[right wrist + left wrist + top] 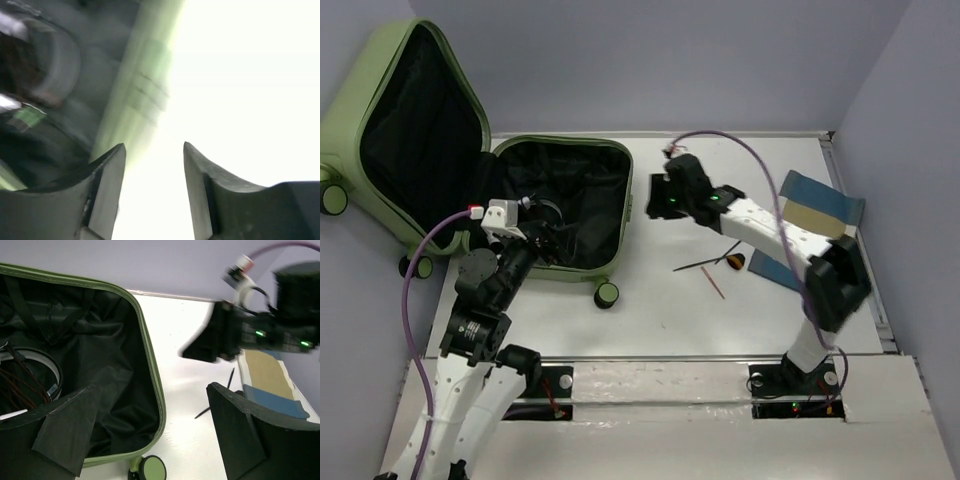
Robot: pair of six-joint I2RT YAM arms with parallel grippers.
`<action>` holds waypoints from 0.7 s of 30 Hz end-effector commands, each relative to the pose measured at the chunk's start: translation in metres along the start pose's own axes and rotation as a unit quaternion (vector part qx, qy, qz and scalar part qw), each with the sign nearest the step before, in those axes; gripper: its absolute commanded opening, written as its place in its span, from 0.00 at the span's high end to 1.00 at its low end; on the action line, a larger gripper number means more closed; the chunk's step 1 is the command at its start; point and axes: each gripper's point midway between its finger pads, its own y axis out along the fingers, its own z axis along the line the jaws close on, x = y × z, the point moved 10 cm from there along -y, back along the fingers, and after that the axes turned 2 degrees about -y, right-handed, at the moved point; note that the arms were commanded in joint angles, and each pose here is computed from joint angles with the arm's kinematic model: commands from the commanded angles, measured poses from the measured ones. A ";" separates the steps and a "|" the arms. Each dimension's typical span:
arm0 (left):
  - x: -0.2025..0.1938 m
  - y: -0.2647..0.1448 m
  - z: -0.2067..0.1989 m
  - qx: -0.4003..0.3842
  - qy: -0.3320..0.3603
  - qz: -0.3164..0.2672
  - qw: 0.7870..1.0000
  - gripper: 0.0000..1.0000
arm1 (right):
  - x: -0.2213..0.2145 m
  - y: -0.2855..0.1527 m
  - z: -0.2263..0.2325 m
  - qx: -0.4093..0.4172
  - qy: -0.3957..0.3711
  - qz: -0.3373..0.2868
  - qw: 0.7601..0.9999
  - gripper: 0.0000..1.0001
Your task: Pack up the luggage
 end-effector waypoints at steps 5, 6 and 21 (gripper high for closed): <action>0.014 -0.004 -0.013 -0.049 0.011 -0.025 0.998 0.01 | -0.085 -0.098 -0.148 -0.229 0.114 -0.022 0.966 0.51; 0.014 -0.004 -0.014 -0.050 0.012 -0.026 0.998 0.01 | -0.093 -0.101 -0.156 -0.240 0.120 -0.017 0.963 0.44; 0.012 -0.004 -0.015 -0.058 0.011 -0.020 0.998 0.01 | -0.109 -0.073 -0.184 -0.242 0.119 0.051 0.962 0.28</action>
